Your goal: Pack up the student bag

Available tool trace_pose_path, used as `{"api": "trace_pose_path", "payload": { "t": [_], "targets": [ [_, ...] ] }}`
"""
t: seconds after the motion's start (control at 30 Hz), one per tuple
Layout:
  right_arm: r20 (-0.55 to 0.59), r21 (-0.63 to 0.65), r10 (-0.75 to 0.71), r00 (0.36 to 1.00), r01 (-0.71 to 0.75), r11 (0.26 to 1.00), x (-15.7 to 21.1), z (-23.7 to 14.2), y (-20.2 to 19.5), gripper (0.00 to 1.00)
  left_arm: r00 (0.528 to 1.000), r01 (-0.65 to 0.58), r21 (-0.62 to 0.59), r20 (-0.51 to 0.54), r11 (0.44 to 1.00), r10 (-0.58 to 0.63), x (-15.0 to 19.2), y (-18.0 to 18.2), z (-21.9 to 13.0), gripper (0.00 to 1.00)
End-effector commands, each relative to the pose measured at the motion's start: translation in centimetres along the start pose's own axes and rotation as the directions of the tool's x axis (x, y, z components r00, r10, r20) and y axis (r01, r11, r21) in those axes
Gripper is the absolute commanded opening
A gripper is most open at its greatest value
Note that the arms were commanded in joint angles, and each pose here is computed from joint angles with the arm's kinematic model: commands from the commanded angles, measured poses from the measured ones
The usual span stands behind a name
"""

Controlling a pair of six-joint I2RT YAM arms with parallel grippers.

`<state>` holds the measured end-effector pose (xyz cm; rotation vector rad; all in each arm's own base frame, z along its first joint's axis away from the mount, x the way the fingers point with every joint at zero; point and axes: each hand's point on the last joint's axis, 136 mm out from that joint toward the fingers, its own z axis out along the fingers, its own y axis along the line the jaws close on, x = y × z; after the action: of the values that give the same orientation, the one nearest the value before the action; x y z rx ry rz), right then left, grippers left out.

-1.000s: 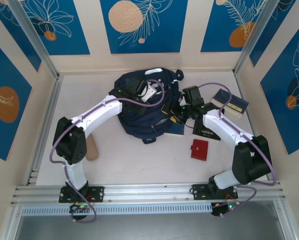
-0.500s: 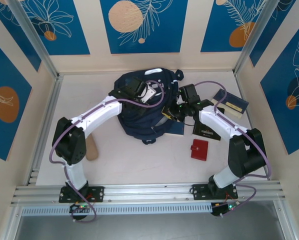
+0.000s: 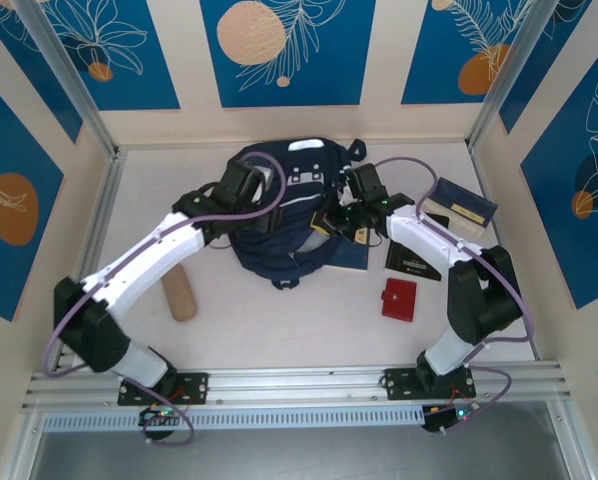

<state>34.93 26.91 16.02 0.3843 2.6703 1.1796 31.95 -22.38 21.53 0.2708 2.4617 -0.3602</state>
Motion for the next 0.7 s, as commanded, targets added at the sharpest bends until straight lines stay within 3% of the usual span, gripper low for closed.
{"api": "trace_pose_path", "payload": {
  "t": [0.0,0.23,0.4,0.67],
  "targets": [
    [-0.024,-0.123,-0.079,0.997,0.076,0.99,0.1,0.0,4.2,0.03,0.978,0.188,0.08,-0.108,0.979,-0.179,3.9,-1.3,1.0,0.56],
    [-0.037,-0.14,-0.09,0.995,0.084,0.987,0.5,0.1,4.8,0.02,0.958,0.242,0.121,-0.186,0.963,-0.218,6.8,-3.6,3.7,0.55],
    [-0.04,-0.148,-0.088,0.995,0.082,0.986,0.7,0.0,5.0,0.02,0.935,0.328,0.198,-0.208,0.924,-0.288,7.2,-6.0,6.1,0.46],
    [-0.043,-0.149,-0.089,0.995,0.082,0.985,0.9,-0.1,4.9,0.01,0.923,0.363,0.115,-0.18,0.925,-0.34,8.1,-4.7,8.1,0.31]
  ]
}}
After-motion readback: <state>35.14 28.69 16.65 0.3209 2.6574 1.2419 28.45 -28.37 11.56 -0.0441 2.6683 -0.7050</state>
